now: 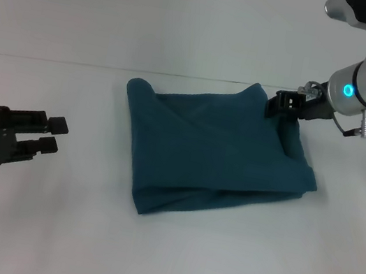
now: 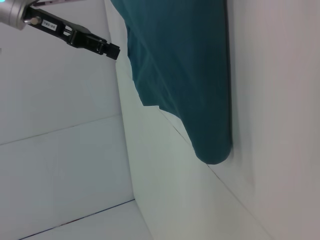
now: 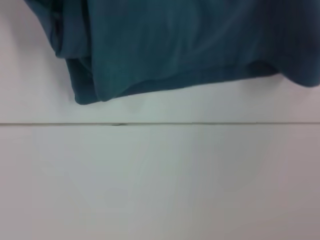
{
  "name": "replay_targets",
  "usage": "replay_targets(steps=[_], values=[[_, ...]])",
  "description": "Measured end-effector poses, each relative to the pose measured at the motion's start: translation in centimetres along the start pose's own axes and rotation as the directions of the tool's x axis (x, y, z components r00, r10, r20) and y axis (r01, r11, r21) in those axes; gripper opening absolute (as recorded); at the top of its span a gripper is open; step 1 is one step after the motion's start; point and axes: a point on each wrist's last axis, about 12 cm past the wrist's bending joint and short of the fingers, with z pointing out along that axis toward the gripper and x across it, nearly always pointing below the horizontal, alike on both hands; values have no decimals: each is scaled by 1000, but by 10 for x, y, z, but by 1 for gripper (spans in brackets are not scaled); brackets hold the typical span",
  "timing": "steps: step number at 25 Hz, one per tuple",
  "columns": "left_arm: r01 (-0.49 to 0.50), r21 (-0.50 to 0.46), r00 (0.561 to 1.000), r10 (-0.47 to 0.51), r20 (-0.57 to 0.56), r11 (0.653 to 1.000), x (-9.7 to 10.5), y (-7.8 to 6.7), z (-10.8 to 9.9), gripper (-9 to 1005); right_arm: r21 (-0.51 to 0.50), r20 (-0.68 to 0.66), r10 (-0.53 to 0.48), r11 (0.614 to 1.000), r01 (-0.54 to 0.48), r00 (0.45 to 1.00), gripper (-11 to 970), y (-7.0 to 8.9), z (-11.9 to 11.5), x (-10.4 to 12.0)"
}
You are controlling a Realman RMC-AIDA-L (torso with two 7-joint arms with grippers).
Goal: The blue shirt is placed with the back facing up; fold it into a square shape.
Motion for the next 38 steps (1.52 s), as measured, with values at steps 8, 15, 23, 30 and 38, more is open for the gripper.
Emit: replay_targets(steps=[8, 15, 23, 30, 38], values=[[-1, 1, 1000, 1, -1, 1000, 0, 0, 1, 509, 4, 34, 18, 1000, -18, 999, 467, -1, 8, 3], [3, -2, 1000, -3, 2, 1000, 1, 1, 0, 509, 12, 49, 27, 1000, -28, 998, 467, 0, 17, 9], [4, -3, 1000, -4, 3, 1000, 2, 2, 1, 508, 12, 60, 19, 1000, -20, 998, 466, 7, 23, 11], [3, -1, 1000, -3, 1, 1000, 3, 2, 2, 508, 13, 55, 20, 1000, -21, 998, 466, 9, 27, 15], [3, 5, 1000, -3, -6, 1000, 5, 2, 4, 509, 11, 54, -7, 1000, 7, 999, 465, 13, 28, 15]])
